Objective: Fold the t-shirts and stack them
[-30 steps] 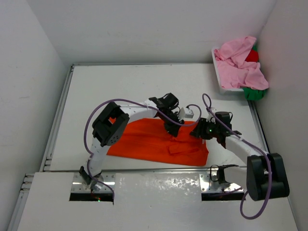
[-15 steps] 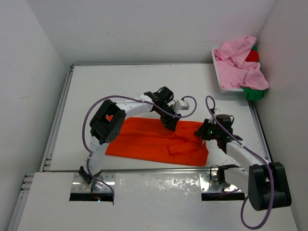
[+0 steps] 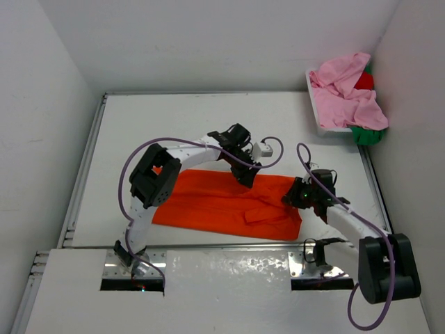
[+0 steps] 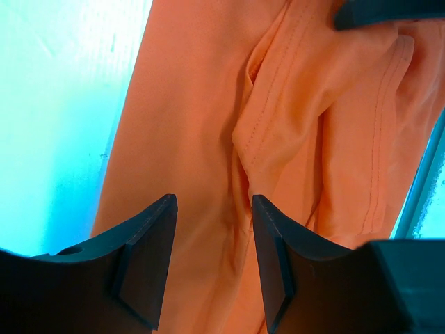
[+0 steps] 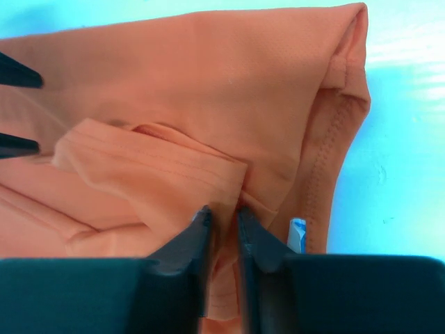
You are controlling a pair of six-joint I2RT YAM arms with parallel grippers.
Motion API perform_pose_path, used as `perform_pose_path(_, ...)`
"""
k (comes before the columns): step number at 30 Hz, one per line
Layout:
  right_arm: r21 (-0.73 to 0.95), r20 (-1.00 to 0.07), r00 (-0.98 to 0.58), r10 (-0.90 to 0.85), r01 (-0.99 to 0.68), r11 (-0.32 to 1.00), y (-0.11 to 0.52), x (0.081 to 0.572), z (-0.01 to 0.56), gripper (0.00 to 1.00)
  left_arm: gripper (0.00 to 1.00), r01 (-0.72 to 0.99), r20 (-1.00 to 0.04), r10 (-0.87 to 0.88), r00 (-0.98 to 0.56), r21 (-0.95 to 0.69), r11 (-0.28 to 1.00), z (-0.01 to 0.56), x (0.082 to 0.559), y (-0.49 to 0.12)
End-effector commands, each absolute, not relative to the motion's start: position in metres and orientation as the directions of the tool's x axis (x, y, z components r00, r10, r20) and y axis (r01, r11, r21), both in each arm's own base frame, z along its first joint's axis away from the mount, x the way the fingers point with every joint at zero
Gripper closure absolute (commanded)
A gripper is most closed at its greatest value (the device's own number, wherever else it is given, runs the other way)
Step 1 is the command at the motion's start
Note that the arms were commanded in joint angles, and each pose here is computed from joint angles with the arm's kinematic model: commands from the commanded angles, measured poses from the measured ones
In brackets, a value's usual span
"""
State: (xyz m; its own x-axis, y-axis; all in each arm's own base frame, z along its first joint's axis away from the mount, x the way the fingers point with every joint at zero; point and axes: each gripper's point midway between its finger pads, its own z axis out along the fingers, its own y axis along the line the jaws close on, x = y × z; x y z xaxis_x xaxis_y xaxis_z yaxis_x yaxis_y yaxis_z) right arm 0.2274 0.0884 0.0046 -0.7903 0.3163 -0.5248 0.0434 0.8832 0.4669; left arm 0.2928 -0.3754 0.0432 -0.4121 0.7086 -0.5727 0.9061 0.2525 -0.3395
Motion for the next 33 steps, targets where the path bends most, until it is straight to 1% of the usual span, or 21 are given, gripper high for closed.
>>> perform_pose_path(1, 0.437, -0.548, -0.788, 0.279, 0.014, 0.899, 0.086, 0.239, 0.018, 0.74, 0.54, 0.926, -0.644, 0.666, -0.377, -0.289, 0.245, 0.084, 0.305, -0.381)
perform_pose_path(3, 0.386, -0.591, -0.766, 0.252, 0.005, 0.923, 0.077, 0.244, 0.026, 0.67, 0.54, 0.927, -0.642, 0.669, -0.374, -0.273, 0.257, 0.087, 0.307, -0.375)
perform_pose_path(4, 0.367, -0.601, -0.761, 0.243, 0.007, 0.93, 0.074, 0.248, 0.034, 0.6, 0.54, 0.927, -0.638, 0.673, -0.375, -0.267, 0.264, 0.087, 0.308, -0.371)
perform_pose_path(7, 0.295, -0.637, -0.742, 0.208, 0.015, 0.955, 0.061, 0.256, 0.055, 0.55, 0.54, 0.928, -0.633, 0.679, -0.373, -0.239, 0.287, 0.101, 0.314, -0.352)
perform_pose_path(8, 0.274, -0.639, -0.742, 0.203, 0.027, 0.961, 0.057, 0.257, 0.059, 0.52, 0.54, 0.917, -0.619, 0.678, -0.397, -0.241, 0.318, 0.104, 0.32, -0.337)
perform_pose_path(10, 0.232, -0.635, -0.745, 0.205, 0.069, 0.97, 0.047, 0.261, 0.066, 0.5, 0.54, 0.903, -0.624, 0.66, -0.419, -0.209, 0.375, 0.12, 0.333, -0.315)
perform_pose_path(11, 0.228, -0.629, -0.749, 0.209, 0.079, 0.97, 0.046, 0.263, 0.067, 0.48, 0.54, 0.875, -0.607, 0.645, -0.465, -0.205, 0.438, 0.121, 0.345, -0.29)
perform_pose_path(12, 0.224, -0.619, -0.757, 0.211, 0.087, 0.971, 0.045, 0.265, 0.067, 0.48, 0.54, 0.856, -0.604, 0.637, -0.479, -0.162, 0.49, 0.128, 0.354, -0.272)
perform_pose_path(14, 0.202, -0.573, -0.791, 0.215, 0.118, 0.972, 0.042, 0.267, 0.056, 0.47, 0.54, 0.788, -0.566, 0.607, -0.558, -0.133, 0.601, 0.124, 0.371, -0.224)
perform_pose_path(15, 0.195, -0.557, -0.801, 0.217, 0.128, 0.972, 0.041, 0.267, 0.052, 0.46, 0.53, 0.754, -0.555, 0.595, -0.581, -0.09, 0.651, 0.127, 0.378, -0.202)
perform_pose_path(18, 0.187, -0.513, -0.826, 0.232, 0.157, 0.97, 0.04, 0.267, 0.034, 0.46, 0.53, 0.633, -0.498, 0.533, -0.683, -0.039, 0.774, 0.112, 0.387, -0.127)
perform_pose_path(19, 0.186, -0.498, -0.834, 0.236, 0.163, 0.969, 0.04, 0.268, 0.027, 0.47, 0.53, 0.581, -0.471, 0.501, -0.726, -0.03, 0.814, 0.097, 0.386, -0.096)
perform_pose_path(21, 0.178, -0.482, -0.845, 0.232, 0.166, 0.97, 0.04, 0.271, 0.018, 0.49, 0.52, 0.52, -0.45, 0.466, -0.761, 0.004, 0.854, 0.086, 0.384, -0.062)
perform_pose_path(22, 0.178, -0.48, -0.846, 0.231, 0.164, 0.97, 0.041, 0.276, 0.017, 0.52, 0.52, 0.472, -0.44, 0.429, -0.789, 0.012, 0.881, 0.08, 0.383, -0.039)
perform_pose_path(24, 0.176, -0.442, -0.868, 0.226, 0.163, 0.971, 0.043, 0.278, 0.003, 0.57, 0.52, 0.428, -0.411, 0.398, -0.82, 0.019, 0.903, 0.061, 0.375, -0.016)
perform_pose_path(25, 0.182, -0.438, -0.87, 0.226, 0.16, 0.97, 0.045, 0.282, 0.003, 0.64, 0.52, 0.381, -0.405, 0.354, -0.843, 0.015, 0.924, 0.056, 0.373, 0.002)
perform_pose_path(26, 0.182, -0.417, -0.881, 0.225, 0.161, 0.97, 0.046, 0.282, -0.004, 0.68, 0.52, 0.355, -0.4, 0.327, -0.856, 0.004, 0.935, 0.049, 0.37, 0.009)
perform_pose_path(27, 0.187, -0.42, -0.879, 0.226, 0.16, 0.969, 0.047, 0.287, -0.004, 0.7, 0.52, 0.34, -0.407, 0.304, -0.862, -0.018, 0.94, 0.048, 0.368, 0.012)
perform_pose_path(28, 0.187, -0.421, -0.878, 0.228, 0.162, 0.969, 0.047, 0.289, -0.004, 0.77, 0.52, 0.307, -0.414, 0.269, -0.87, -0.026, 0.951, 0.047, 0.367, 0.024)
perform_pose_path(30, 0.188, -0.415, -0.883, 0.22, 0.153, 0.97, 0.049, 0.296, -0.009, 0.82, 0.52, 0.271, -0.426, 0.229, -0.875, -0.041, 0.962, 0.048, 0.365, 0.034)
perform_pose_path(33, 0.215, -0.422, -0.884, 0.2, 0.117, 0.97, 0.057, 0.33, -0.006, 0.9, 0.52, 0.203, -0.454, 0.167, -0.875, -0.033, 0.979, 0.055, 0.364, 0.06)
